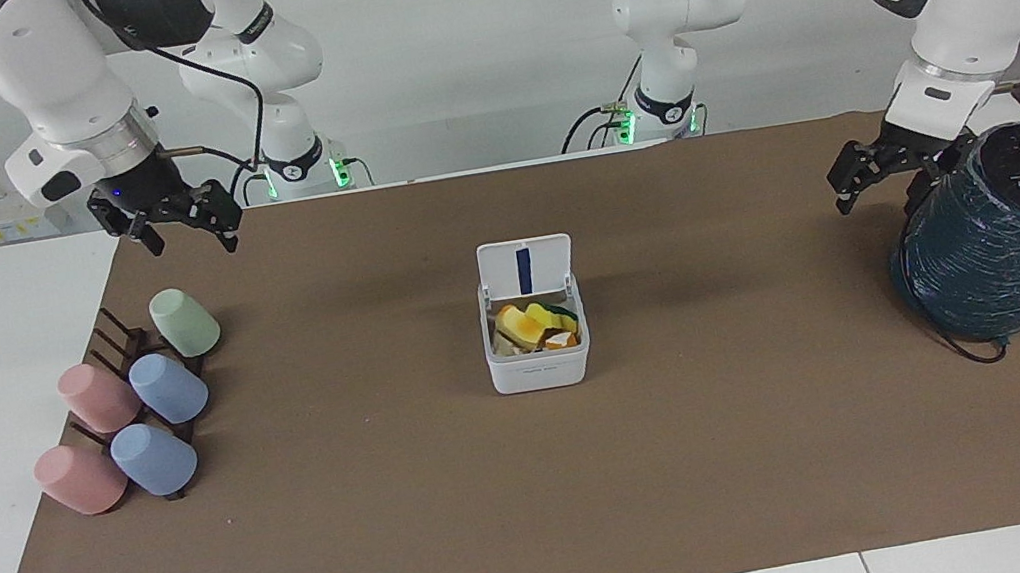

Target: Close trash can lid

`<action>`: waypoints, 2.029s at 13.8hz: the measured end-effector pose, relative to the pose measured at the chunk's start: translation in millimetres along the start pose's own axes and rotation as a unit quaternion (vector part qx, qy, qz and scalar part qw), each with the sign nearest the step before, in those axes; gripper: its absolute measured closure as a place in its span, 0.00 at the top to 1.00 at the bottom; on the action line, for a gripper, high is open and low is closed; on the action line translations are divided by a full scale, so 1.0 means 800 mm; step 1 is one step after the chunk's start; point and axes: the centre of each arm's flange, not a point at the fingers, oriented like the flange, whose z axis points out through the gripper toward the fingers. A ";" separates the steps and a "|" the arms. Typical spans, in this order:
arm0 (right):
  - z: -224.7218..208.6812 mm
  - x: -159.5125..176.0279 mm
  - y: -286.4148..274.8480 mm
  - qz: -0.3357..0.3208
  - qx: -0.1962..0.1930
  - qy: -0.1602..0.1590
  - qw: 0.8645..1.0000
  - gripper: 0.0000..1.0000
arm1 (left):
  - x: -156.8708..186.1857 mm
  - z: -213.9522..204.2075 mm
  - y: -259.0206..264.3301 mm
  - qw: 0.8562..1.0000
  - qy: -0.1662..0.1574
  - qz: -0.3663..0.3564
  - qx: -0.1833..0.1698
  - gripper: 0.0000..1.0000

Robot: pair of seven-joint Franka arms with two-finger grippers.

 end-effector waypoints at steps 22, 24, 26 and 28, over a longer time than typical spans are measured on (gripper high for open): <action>0.000 -0.001 -0.007 -0.005 0.000 0.000 1.000 1.00 | -0.149 0.041 0.449 0.997 -0.057 -0.019 -0.044 0.01; 0.000 -0.001 -0.007 -0.005 0.000 0.000 1.000 1.00 | -0.164 0.053 0.457 0.997 -0.049 -0.014 -0.049 0.01; 0.000 -0.001 -0.007 -0.005 0.000 0.000 1.000 1.00 | -0.168 0.069 0.458 0.997 -0.036 -0.021 -0.058 0.01; -0.001 -0.001 -0.007 -0.005 0.000 0.003 1.000 1.00 | -0.170 0.086 0.468 0.997 -0.013 -0.032 -0.072 0.01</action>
